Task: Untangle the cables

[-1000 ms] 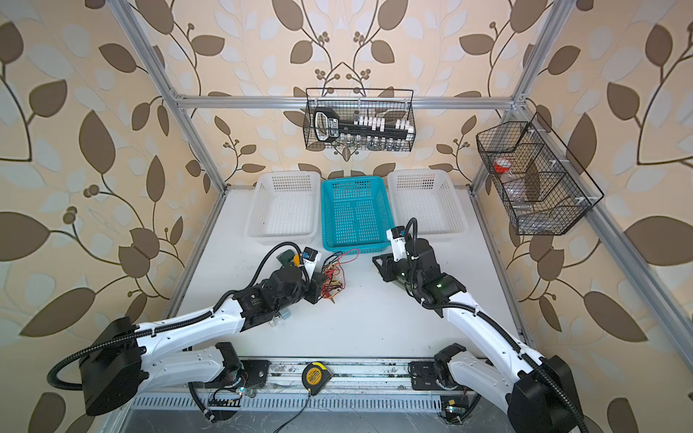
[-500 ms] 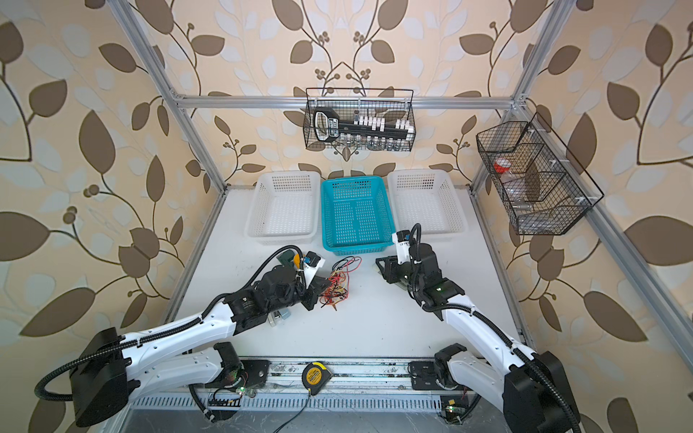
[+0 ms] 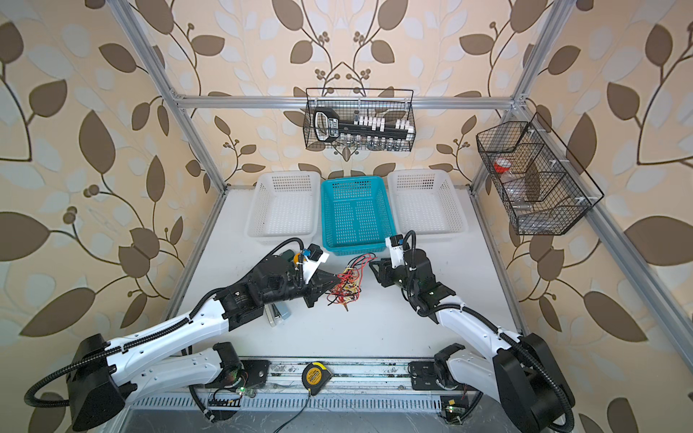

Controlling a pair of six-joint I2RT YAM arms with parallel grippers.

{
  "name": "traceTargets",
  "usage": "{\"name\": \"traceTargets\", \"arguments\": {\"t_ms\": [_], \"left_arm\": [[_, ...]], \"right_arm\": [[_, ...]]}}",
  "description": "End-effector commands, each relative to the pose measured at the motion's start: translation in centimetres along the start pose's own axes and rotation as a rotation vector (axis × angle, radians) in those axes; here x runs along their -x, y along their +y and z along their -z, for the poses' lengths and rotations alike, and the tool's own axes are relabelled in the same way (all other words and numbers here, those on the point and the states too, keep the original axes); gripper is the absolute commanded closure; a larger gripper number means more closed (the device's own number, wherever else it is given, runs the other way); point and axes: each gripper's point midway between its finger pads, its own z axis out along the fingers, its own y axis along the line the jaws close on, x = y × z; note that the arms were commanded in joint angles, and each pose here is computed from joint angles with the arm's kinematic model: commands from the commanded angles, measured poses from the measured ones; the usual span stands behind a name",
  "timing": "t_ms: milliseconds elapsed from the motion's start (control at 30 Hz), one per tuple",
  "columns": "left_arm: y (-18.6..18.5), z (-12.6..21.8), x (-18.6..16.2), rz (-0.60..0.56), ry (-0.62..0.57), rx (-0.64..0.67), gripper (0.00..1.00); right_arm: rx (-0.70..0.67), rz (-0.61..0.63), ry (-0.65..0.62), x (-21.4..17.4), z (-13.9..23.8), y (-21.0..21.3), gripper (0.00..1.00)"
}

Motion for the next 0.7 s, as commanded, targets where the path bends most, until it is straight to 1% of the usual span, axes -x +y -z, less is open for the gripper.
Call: {"name": "traceTargets", "arguments": {"t_ms": [0, 167, 367, 433, 467, 533, 567, 600, 633, 667], "left_arm": [[-2.5, 1.3, 4.3, -0.019, -0.125, -0.096, 1.00], [-2.9, 1.4, 4.8, -0.005, -0.150, -0.121, 1.00], [-2.8, 1.2, 4.7, 0.003, -0.149, -0.121, 1.00], [-2.7, 1.1, 4.6, 0.005, -0.146, -0.117, 1.00], [-2.6, 1.1, 4.6, 0.008, -0.148, -0.115, 1.00], [-2.3, 1.1, 4.7, 0.010, -0.158, -0.097, 1.00], [-2.1, 1.2, 4.7, 0.011, -0.164, -0.086, 1.00], [-1.9, 1.3, 4.8, 0.011, -0.173, -0.072, 1.00], [-1.8, 1.5, 4.9, 0.012, -0.181, -0.062, 1.00], [-1.5, 1.6, 4.8, 0.012, -0.186, -0.044, 1.00]], "right_arm": [[0.035, -0.003, -0.081, 1.7, -0.3, 0.7, 0.50], [0.080, -0.019, -0.121, 2.8, -0.6, 1.5, 0.50], [0.091, -0.047, -0.171, 4.0, -0.5, 1.4, 0.50], [0.094, -0.050, -0.185, 4.3, -0.4, 1.5, 0.52], [0.090, -0.048, -0.188, 4.5, -0.4, 1.5, 0.56], [0.092, -0.043, -0.189, 4.6, -0.4, 1.5, 0.72], [0.087, -0.041, -0.190, 4.7, -0.4, 1.4, 0.85], [0.073, -0.045, -0.187, 4.6, -0.4, 1.2, 0.96], [0.060, -0.048, -0.186, 4.6, -0.4, 0.9, 1.00], [0.045, -0.049, -0.187, 4.6, -0.3, 0.6, 1.00]]}}
